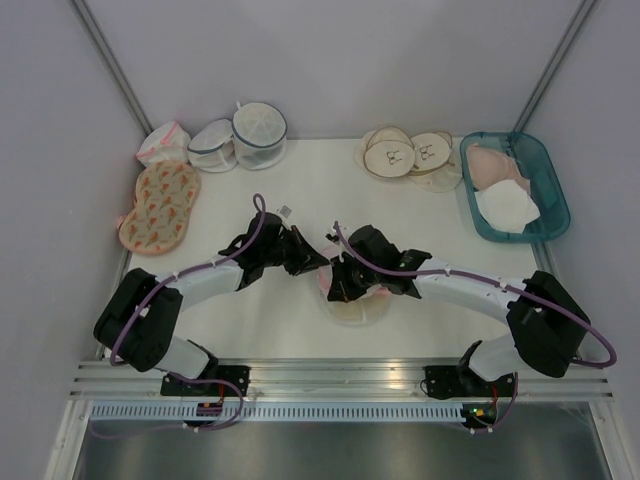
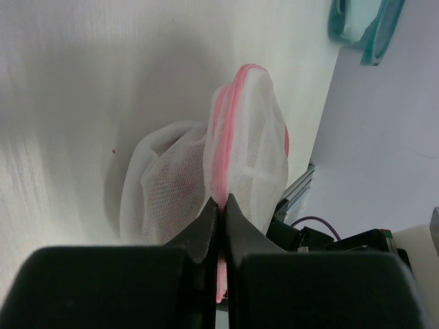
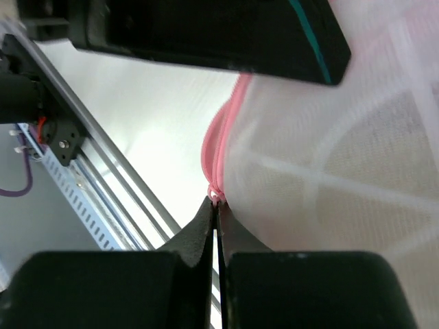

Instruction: Unzip the laundry bag and remove the bra

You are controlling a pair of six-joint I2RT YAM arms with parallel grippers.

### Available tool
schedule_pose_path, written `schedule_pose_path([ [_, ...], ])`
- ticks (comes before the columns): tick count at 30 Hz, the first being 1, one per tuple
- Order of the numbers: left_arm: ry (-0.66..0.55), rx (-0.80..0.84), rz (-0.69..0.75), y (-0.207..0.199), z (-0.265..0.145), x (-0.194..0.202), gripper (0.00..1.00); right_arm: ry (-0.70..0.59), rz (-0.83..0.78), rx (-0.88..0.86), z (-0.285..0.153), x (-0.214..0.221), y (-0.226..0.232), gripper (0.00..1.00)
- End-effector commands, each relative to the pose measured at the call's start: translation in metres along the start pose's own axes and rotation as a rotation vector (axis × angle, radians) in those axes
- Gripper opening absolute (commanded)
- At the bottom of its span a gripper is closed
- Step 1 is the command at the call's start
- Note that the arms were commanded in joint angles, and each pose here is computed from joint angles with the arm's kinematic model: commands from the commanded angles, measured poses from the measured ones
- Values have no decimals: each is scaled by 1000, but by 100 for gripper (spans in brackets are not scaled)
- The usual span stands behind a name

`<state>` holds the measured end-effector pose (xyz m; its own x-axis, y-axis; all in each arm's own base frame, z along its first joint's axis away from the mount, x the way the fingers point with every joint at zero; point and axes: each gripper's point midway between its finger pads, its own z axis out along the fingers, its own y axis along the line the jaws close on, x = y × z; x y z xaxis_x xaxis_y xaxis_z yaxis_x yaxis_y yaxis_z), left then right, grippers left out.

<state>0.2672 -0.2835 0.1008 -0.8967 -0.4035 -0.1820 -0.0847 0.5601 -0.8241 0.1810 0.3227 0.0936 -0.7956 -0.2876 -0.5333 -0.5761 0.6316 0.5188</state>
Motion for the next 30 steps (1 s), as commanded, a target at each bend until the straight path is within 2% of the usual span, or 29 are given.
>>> schedule_pose_path([
  [1, -80, 16, 41, -16, -7, -25, 2, 36, -40, 112, -15, 4, -15, 1],
  [6, -132, -19, 44, -10, -15, -41, 2, 149, -21, 307, -25, 35, -55, 0],
  [9, -143, -27, 41, -8, -19, -42, 2, 151, -21, 493, -39, 37, -85, 0],
  [13, -142, -17, 52, -10, -26, -38, 2, 103, -23, 624, -55, 25, -100, 1],
  [15, -139, -13, 56, -12, -29, -36, 8, 71, -32, 681, -63, 15, -105, 1],
  [16, -133, -11, 55, -11, -30, -34, 11, 57, -37, 707, -67, 10, -108, 0],
  [19, -135, 8, 53, -12, -39, -28, 37, 32, -51, 822, -80, 0, -121, 1],
  [20, -148, 24, 59, -17, -44, -28, 56, 41, -60, 847, -83, 0, -124, 0],
  [22, -159, 7, 50, -11, -50, -26, 69, 27, -72, 949, -95, -4, -136, 7],
  [23, -174, 18, 56, -15, -56, -26, 76, 38, -71, 989, -99, -2, -141, 16],
  [26, -200, -26, 48, -6, -66, -24, 81, 37, -76, 1047, -109, -3, -146, 40],
  [27, -237, -36, 53, -6, -74, -27, 81, 32, -74, 1046, -111, -4, -145, 56],
  [29, -280, -57, 53, -5, -89, -29, 83, 17, -70, 999, -114, -7, -135, 67],
  [30, -330, -74, 53, -3, -96, -35, 83, 16, -73, 953, -112, -8, -129, 69],
])
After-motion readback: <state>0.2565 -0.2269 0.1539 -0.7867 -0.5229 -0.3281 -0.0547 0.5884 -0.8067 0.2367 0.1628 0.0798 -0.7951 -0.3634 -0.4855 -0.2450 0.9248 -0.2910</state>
